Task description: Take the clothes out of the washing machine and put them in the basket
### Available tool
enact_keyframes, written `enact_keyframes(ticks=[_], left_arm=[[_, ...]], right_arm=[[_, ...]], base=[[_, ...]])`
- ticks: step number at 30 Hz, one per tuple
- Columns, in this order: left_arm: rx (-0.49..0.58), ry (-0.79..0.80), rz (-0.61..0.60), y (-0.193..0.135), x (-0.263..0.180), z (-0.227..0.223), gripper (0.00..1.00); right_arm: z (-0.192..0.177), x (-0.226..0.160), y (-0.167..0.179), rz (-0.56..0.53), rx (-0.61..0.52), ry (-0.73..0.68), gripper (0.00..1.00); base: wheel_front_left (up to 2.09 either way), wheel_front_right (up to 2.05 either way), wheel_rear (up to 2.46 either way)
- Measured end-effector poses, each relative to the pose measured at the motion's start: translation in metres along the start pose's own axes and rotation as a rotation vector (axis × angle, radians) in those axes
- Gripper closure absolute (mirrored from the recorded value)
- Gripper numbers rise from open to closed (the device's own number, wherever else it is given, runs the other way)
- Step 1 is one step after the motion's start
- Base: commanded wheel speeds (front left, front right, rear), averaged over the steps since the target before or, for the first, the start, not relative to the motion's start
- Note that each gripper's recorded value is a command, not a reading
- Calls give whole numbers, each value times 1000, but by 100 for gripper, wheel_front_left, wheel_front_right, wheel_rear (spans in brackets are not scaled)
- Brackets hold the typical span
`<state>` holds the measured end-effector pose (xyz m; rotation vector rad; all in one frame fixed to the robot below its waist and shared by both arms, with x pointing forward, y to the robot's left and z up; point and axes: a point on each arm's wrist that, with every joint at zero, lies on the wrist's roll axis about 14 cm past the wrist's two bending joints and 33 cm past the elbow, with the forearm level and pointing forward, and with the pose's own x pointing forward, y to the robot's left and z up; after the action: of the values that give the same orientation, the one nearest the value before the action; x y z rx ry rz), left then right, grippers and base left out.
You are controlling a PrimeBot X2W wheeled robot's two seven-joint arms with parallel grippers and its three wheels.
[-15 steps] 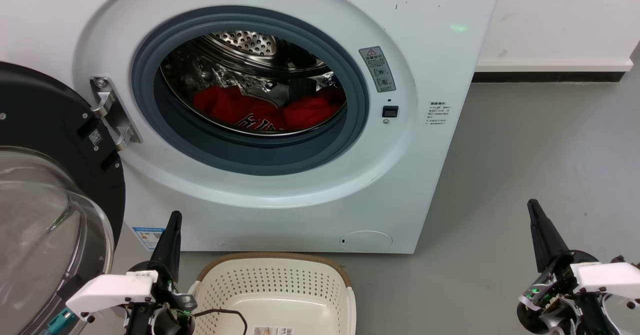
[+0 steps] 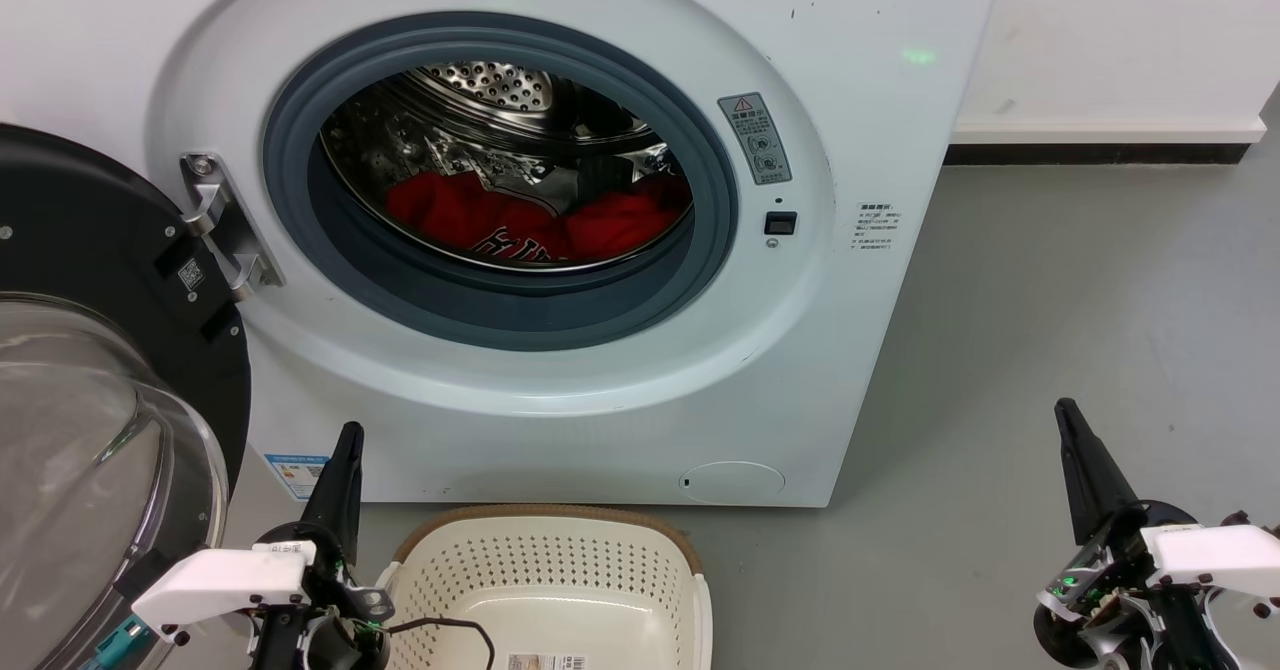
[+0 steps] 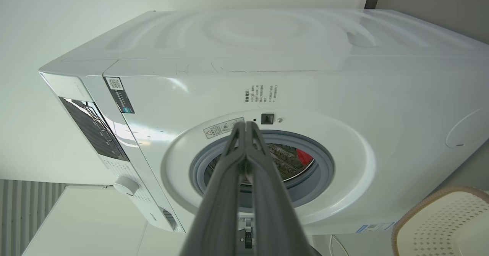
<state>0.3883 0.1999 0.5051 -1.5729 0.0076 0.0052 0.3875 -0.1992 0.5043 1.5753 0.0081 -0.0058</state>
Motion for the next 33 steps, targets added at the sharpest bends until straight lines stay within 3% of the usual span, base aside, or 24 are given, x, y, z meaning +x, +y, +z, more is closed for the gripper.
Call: enact_keyframes(ticks=[7, 8, 14, 22, 33], left_arm=[[0, 0, 0, 0, 0, 0, 100], [0, 0, 0, 0, 0, 0, 0], [-8, -4, 95, 32, -14, -1, 0], [13, -39, 99, 33, -16, 4, 0], [146, -116, 125, 37, -20, 26, 0]], right_arm=[[0, 0, 0, 0, 0, 0, 100], [0, 0, 0, 0, 0, 0, 0], [0, -14, -29, -86, 9, -7, 0], [3, -15, -30, -89, -10, -39, 0], [17, -17, -29, -100, -204, -84, 0]], base=[[0, 0, 0], [0, 0, 0], [0, 0, 0], [0, 0, 0], [0, 0, 0]])
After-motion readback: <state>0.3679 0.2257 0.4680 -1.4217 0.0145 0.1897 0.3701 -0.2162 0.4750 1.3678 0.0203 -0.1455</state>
